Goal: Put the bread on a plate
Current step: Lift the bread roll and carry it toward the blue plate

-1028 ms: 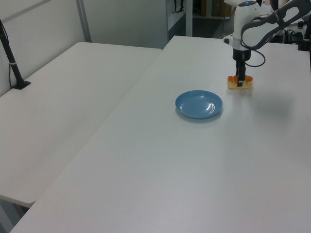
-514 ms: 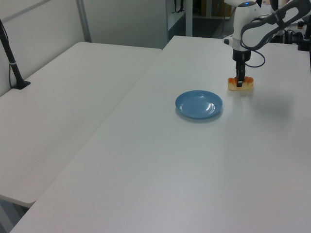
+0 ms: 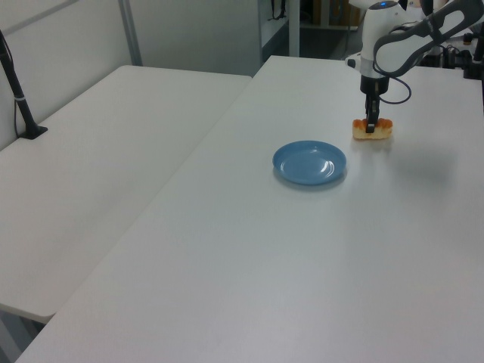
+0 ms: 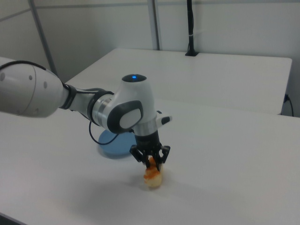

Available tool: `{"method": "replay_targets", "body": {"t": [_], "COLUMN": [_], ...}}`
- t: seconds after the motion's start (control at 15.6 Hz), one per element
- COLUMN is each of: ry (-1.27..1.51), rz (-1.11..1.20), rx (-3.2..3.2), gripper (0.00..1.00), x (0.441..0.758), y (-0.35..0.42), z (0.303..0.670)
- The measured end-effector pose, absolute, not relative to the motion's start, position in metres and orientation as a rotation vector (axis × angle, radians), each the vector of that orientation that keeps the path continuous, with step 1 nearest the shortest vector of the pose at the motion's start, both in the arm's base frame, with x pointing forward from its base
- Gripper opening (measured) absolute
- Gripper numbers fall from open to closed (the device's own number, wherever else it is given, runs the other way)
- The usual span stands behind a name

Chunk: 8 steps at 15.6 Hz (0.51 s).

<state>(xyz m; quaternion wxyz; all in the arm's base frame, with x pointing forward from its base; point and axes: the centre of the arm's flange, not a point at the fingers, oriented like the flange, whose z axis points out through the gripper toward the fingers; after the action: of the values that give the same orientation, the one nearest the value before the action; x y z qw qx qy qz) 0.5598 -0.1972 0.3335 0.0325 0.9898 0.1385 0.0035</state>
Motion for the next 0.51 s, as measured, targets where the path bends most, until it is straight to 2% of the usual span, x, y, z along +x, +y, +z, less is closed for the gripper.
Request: {"method": "replay_targets", "body": {"t": [0.19, 0.51], "ry": [0.399, 0.239], "rz": [0.023, 0.103], "rx": [3.079, 3.158], "gripper": [0.35, 0.35], "x": [0.574, 0.607], "y": [-0.171, -0.112], "z": [0.358, 0.419]}}
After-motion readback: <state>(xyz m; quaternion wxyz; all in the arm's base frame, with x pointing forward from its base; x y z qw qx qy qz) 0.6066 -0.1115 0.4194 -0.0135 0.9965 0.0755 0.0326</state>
